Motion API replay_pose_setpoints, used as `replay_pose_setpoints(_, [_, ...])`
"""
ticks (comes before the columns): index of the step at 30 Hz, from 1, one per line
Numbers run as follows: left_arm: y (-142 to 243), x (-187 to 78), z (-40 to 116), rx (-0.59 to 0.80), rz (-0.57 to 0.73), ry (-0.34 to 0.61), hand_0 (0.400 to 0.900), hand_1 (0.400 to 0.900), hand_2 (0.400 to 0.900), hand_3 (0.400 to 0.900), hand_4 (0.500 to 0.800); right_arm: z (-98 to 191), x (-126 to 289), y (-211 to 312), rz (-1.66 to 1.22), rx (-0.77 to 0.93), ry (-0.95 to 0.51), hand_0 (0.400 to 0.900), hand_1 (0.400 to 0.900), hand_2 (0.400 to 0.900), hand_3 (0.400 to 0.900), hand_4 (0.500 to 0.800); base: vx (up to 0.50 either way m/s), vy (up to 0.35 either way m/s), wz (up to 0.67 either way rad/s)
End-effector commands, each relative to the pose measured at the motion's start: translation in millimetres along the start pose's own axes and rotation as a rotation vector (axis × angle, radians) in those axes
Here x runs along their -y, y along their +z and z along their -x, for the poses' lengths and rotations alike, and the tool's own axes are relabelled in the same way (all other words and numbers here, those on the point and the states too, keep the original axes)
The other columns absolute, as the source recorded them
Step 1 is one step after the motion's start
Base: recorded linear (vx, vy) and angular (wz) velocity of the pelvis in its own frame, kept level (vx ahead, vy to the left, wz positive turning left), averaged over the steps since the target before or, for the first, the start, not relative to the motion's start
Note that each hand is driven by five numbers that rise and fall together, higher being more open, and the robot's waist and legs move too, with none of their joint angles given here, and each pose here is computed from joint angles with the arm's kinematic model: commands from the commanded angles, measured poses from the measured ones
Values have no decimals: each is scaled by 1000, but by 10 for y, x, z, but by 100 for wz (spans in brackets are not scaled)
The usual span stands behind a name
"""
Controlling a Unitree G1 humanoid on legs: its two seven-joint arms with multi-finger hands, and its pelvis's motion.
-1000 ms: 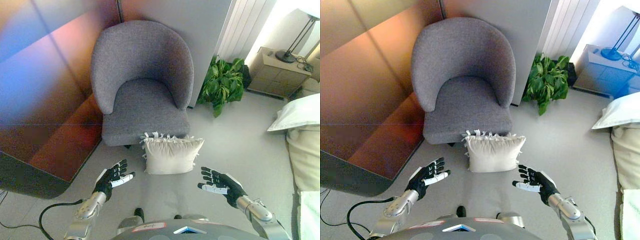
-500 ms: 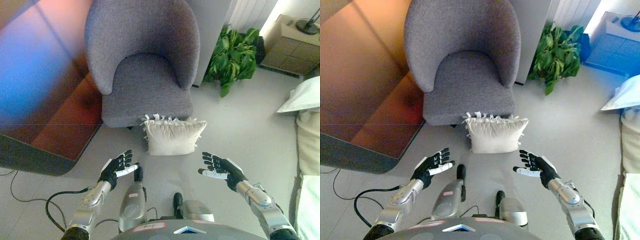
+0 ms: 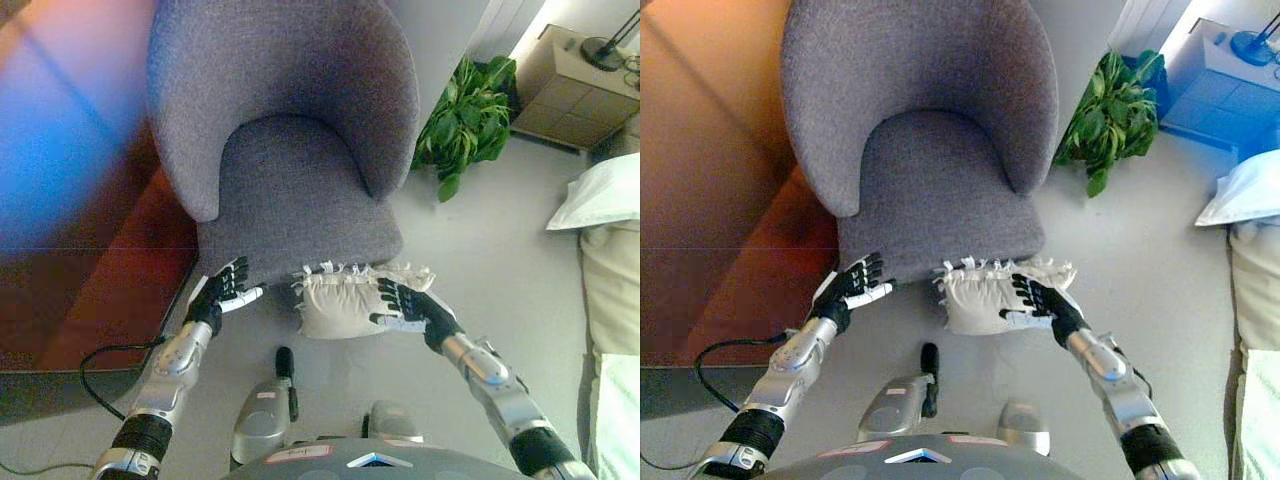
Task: Pick up the pillow and put it on the sofa.
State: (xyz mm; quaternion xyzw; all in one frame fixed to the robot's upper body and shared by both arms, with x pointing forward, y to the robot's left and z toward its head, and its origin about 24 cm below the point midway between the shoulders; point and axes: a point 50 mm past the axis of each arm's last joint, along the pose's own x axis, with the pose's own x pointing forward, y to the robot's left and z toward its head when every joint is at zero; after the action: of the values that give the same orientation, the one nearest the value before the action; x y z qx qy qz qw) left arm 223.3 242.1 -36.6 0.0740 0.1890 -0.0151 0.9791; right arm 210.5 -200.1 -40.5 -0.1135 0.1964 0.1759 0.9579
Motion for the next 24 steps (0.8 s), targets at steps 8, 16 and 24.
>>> replay_pose_setpoints(8, [494, -62, -135, 232, 6, 49, 900, 900, 900, 900, 800, -236, 570, 800, 553, 191, -272, 900, 900, 900, 900, 800, 235, -191, 28])
replay_pose_setpoints(16, [706, -50, -186, 315, 85, 85, 900, 900, 900, 900, 800, -245, 938, 1109, 1031, 134, -384, 900, 900, 900, 900, 800, 80, -247, 40])
replay_pose_setpoints(24, [1107, 111, -282, 457, 156, 73, 900, 900, 900, 900, 800, -178, 1254, 1599, 1277, 200, -580, 900, 900, 900, 900, 800, -101, -136, 36])
